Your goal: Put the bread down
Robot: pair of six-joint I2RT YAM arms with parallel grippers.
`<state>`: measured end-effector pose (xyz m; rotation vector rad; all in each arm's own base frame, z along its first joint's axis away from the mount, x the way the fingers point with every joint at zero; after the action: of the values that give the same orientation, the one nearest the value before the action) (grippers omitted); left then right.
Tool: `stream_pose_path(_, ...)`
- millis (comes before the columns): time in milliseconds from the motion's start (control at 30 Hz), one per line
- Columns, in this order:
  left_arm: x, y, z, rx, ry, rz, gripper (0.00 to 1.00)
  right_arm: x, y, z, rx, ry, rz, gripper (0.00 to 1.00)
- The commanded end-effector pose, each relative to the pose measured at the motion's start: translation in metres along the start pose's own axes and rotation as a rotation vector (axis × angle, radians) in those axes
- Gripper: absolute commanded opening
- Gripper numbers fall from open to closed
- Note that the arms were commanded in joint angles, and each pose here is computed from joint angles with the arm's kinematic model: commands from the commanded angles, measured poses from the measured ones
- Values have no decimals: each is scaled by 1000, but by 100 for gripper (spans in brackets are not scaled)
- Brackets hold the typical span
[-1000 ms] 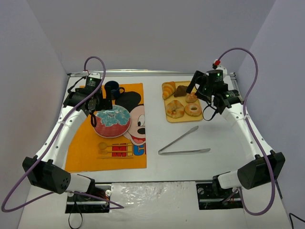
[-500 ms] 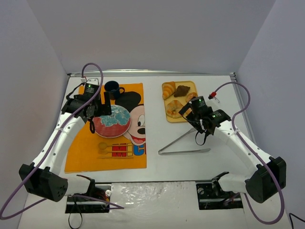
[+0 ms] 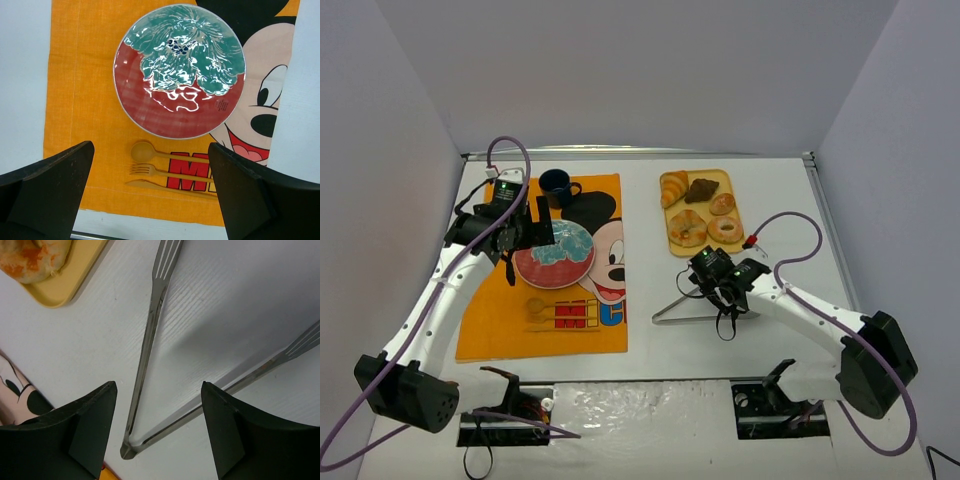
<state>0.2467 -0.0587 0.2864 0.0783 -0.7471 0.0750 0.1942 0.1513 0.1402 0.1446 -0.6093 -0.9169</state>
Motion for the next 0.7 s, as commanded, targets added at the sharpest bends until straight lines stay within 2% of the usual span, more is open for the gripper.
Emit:
stream_pose_path(0,15,0,12,-26,-88,51,97,11,14,-7,-2,-140,-25,64)
stream_pose_path(133,17,0,11,-23,-86,52,97,11,30,-14,-19,-176,28,64)
stream_pose_path(400,19,0,9,-9,-82,38,97,-3,44,-33,-51,-162,77,64)
stream_pose_path(667,15,3,6,9,-72,21,97,-16,31,-43,-96,-141,93,59)
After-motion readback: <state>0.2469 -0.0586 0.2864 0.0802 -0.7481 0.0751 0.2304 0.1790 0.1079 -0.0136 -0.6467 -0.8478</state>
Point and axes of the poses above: each gripper's point midway between its finger pads, its own z axis back along the fingers, its own y axis along the line the jaws close on, x = y × z, the point moved 8 cm from there along z, back along the fingers, and after that the axes turned 6 degrees about -z, right-handed, at the moved point
